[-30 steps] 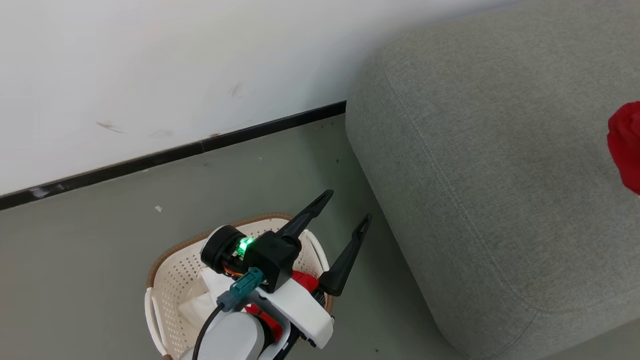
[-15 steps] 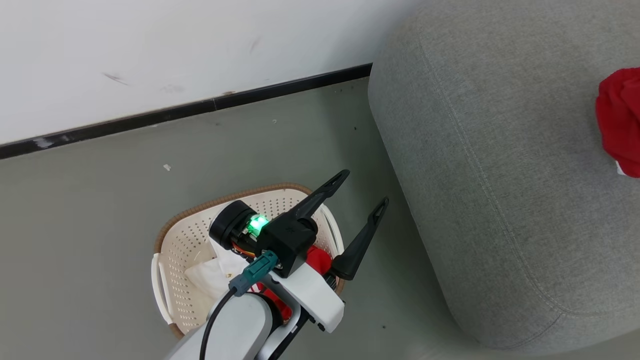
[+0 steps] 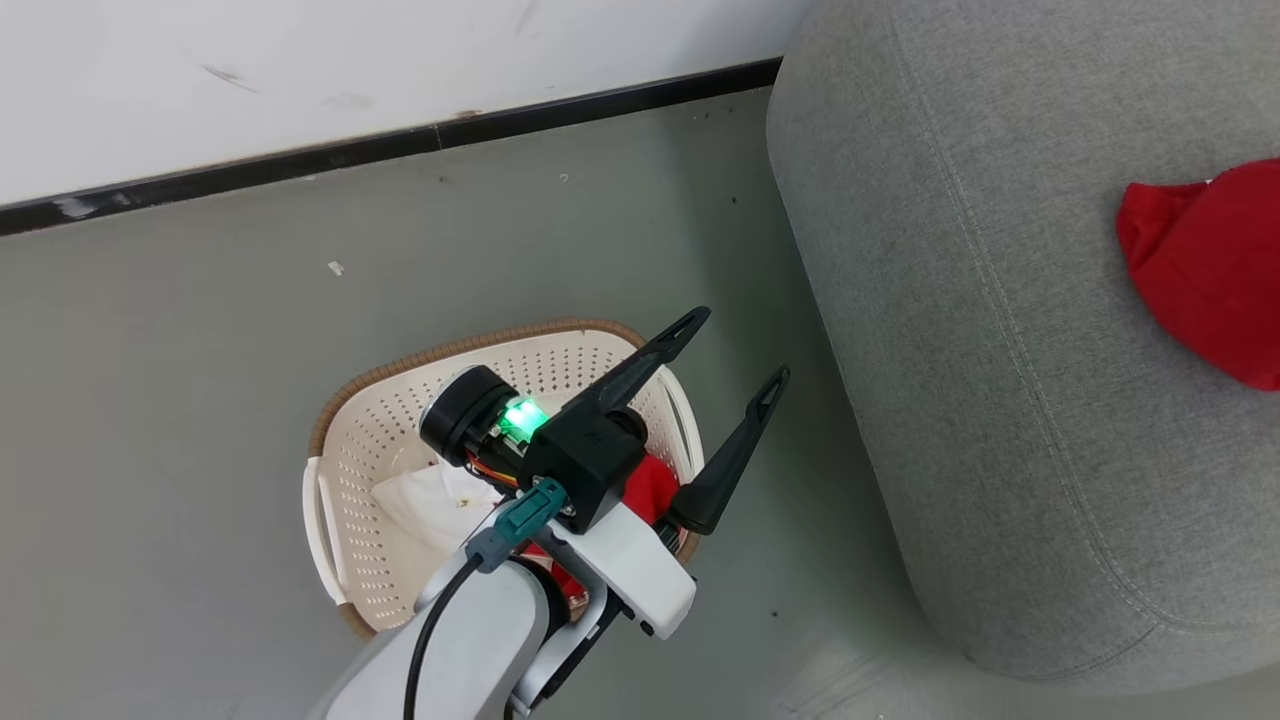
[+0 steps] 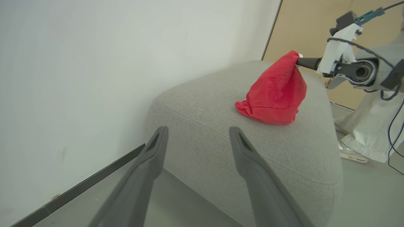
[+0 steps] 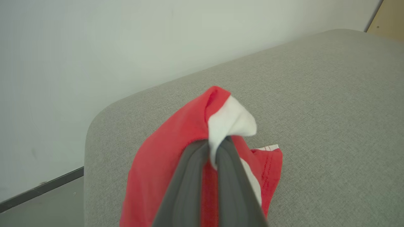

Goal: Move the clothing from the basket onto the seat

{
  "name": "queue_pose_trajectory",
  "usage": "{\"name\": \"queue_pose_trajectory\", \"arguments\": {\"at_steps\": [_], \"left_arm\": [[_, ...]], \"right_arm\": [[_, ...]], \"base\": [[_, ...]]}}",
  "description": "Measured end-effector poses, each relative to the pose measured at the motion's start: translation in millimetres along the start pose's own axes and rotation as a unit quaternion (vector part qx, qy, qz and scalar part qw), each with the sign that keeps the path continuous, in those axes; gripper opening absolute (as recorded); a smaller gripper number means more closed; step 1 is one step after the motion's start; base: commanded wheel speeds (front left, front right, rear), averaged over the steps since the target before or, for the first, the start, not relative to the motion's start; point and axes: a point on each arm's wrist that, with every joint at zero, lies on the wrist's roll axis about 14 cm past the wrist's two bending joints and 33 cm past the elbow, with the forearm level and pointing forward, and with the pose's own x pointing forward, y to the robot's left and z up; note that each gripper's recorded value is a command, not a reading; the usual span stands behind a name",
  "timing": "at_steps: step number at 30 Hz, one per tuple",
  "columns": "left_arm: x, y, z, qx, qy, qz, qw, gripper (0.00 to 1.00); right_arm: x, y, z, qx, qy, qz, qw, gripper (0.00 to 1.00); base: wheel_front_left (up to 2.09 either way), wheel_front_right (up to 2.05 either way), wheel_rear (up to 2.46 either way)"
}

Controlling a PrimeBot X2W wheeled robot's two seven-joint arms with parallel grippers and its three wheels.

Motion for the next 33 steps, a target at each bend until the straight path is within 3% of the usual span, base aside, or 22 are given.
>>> {"name": "queue_pose_trajectory", "arguments": {"at_steps": [8, 10, 13, 14, 15, 16, 33], "left_arm": [[4, 10, -7, 0.001, 0.002, 0.002, 1.000, 1.00], [4, 12, -9, 0.003, 0.005, 0.004, 1.000, 1.00], [5, 14, -9, 0.005, 0.003, 0.006, 1.000, 1.00], [5, 14, -9, 0.006, 0.003, 0.007, 1.000, 1.00], [5, 15, -9, 0.006, 0.003, 0.008, 1.000, 1.00], [5, 16, -8, 0.007, 0.000, 0.009, 1.000, 1.00], [1, 13, 1, 0.002, -0.018, 0.020, 1.000, 1.00]], "right_arm": [[-1, 20, -16, -0.001, 0.010, 0.019, 1.000, 0.00], [-4, 26, -18, 0.005, 0.010, 0.023, 1.000, 0.25], [-11, 24, -20, -0.002, 0.009, 0.025, 1.000, 0.51], [-13, 23, -20, -0.003, 0.009, 0.025, 1.000, 0.78], [-16, 22, -20, -0.005, 0.009, 0.025, 1.000, 0.96], [-18, 21, -20, -0.007, 0.009, 0.026, 1.000, 1.00], [-69, 12, -15, -0.013, -0.017, 0.024, 0.999, 1.00]], "base": [[0.00, 0.00, 0.00], [0.00, 0.00, 0.00], [0.00, 0.00, 0.00], [0.00, 0.00, 0.00], [0.00, 0.00, 0.00], [0.00, 0.00, 0.00], [0.00, 0.00, 0.00]]}}
